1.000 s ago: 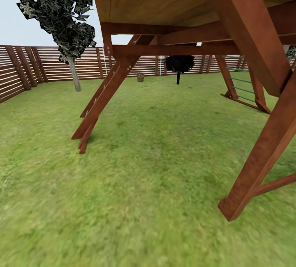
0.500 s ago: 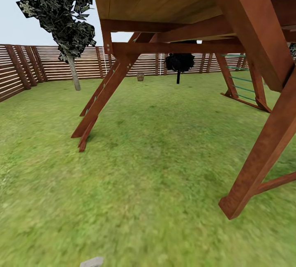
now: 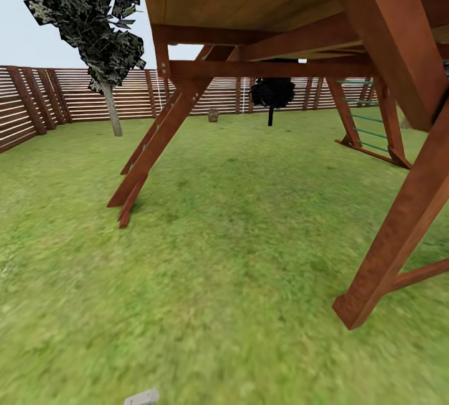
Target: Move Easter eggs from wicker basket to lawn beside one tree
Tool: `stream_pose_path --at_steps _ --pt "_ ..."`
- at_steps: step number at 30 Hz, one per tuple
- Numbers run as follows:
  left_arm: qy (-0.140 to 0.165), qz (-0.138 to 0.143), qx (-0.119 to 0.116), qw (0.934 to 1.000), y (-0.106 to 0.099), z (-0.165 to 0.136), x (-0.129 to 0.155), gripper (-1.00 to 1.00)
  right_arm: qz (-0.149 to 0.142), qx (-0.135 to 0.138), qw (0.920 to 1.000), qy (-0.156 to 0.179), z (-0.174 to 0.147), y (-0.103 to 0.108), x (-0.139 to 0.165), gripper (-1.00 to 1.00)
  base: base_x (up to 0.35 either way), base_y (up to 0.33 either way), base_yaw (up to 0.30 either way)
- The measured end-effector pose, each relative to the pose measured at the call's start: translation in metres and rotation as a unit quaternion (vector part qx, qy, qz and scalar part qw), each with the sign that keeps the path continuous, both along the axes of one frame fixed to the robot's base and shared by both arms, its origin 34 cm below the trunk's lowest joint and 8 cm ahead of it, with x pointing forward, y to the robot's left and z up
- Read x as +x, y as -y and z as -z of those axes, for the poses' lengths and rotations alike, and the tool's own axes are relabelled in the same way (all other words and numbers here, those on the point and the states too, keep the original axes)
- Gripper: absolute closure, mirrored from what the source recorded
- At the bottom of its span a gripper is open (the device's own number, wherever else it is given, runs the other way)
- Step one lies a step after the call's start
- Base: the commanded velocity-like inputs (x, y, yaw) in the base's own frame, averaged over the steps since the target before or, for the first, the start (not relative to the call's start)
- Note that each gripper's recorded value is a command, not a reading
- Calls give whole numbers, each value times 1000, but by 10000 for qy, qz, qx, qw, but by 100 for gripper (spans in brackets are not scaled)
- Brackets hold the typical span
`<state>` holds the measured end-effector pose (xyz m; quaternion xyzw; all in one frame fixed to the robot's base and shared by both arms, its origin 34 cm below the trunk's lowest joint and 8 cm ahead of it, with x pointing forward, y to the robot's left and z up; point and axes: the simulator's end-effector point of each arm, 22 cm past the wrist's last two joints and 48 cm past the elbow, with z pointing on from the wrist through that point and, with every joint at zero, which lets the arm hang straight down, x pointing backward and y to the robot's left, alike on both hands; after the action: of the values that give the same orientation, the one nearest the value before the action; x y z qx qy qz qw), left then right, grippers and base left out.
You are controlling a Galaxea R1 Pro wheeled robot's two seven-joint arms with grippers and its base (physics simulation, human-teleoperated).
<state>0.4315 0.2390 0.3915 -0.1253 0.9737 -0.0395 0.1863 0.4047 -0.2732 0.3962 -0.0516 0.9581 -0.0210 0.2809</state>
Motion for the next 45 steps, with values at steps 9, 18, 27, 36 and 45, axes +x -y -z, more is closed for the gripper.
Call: stream_pose_path --at_steps 9,18,27,36,45 --pt "-4 0 -1 10000 0 18 -3 -100 -1 11 10000 -5 18 -1 -3 -100 0 0 0" --pt "-7 -6 -1 10000 0 37 -7 -100 -8 11 10000 -11 37 -2 -7 -100 0 0 0" --pt "-9 -4 -2 10000 0 56 -10 -100 -5 7 10000 -14 56 -1 -10 -100 0 0 0" --pt "-25 1 -13 10000 1 75 -15 -100 -5 11 10000 -12 75 -2 -14 -100 189 0 0" --pt "-133 18 -29 9999 3 99 -28 -100 -11 12 10000 -11 94 -2 -18 -100 326 0 0"
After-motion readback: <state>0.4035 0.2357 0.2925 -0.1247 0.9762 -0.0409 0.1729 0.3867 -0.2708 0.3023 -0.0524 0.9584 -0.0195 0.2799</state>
